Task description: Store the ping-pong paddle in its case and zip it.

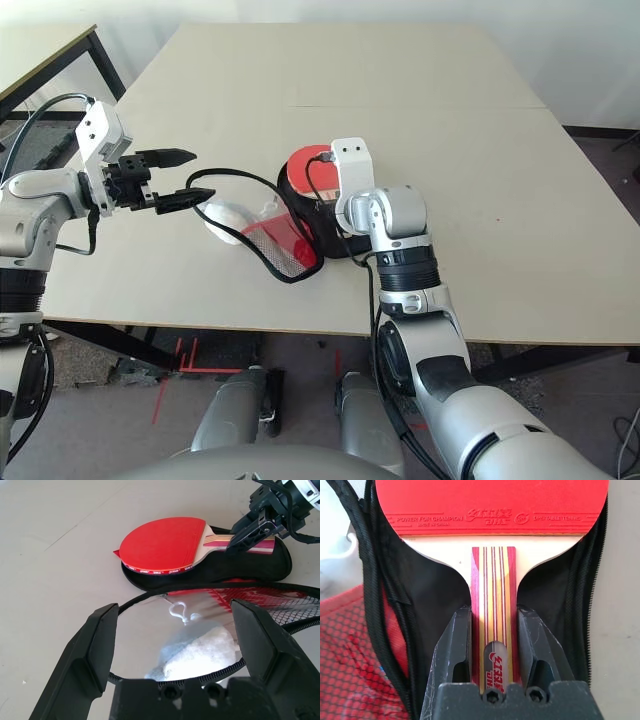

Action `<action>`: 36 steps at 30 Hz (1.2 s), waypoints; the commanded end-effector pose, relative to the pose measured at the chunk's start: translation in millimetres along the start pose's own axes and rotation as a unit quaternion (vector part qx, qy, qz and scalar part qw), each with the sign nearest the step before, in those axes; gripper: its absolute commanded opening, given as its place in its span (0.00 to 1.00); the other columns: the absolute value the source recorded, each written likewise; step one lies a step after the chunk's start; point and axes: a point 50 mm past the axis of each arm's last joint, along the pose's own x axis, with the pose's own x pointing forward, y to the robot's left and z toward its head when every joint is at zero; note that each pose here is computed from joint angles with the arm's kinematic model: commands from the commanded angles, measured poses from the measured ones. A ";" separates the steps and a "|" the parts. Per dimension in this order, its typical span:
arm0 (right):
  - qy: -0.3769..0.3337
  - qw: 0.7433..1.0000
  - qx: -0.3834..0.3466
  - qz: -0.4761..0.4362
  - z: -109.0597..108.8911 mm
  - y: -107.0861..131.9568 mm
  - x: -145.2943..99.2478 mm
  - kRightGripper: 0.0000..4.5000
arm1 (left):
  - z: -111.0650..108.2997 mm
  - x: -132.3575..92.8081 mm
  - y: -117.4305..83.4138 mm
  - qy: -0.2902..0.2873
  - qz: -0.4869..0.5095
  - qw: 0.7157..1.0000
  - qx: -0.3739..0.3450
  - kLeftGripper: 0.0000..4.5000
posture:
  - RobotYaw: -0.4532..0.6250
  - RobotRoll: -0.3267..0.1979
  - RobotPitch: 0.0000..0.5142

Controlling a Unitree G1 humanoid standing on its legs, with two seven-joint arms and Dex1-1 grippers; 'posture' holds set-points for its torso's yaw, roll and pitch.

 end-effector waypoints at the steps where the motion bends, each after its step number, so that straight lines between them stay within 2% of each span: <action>1: 0.012 1.000 -0.007 -0.001 -5.8 -0.3 2.5 0.24 | -2.1 1.2 -4.6 0.001 -0.009 1.000 -0.005 1.00 | 0.55 0.62 0.16; 26: 0.022 0.999 -0.023 0.015 -13.8 1.6 -8.5 0.24 | -5.1 4.0 -8.2 0.009 -0.012 1.000 -0.005 1.00 | 0.54 0.62 0.15; 31: -0.028 0.999 -0.018 0.040 -3.9 -1.0 -15.8 0.62 | -5.1 2.0 -7.5 0.013 -0.010 1.000 -0.004 1.00 | 0.54 0.62 0.15; 33: -0.045 0.997 -0.004 0.063 -2.1 -4.9 -20.1 0.80 | -4.9 0.0 -6.4 0.016 -0.008 1.000 0.001 1.00 | 0.53 0.62 0.15; 35: -0.055 0.996 -0.026 0.063 -1.6 -13.7 -23.8 0.96 | -5.1 -3.8 -5.3 0.022 -0.010 1.000 0.002 1.00 | 0.53 0.62 0.15; 36: -0.062 0.995 -0.034 0.071 -1.1 -17.7 -26.0 0.99 | -5.0 -5.9 -4.7 0.025 -0.011 1.000 0.002 1.00 | 0.53 0.62 0.15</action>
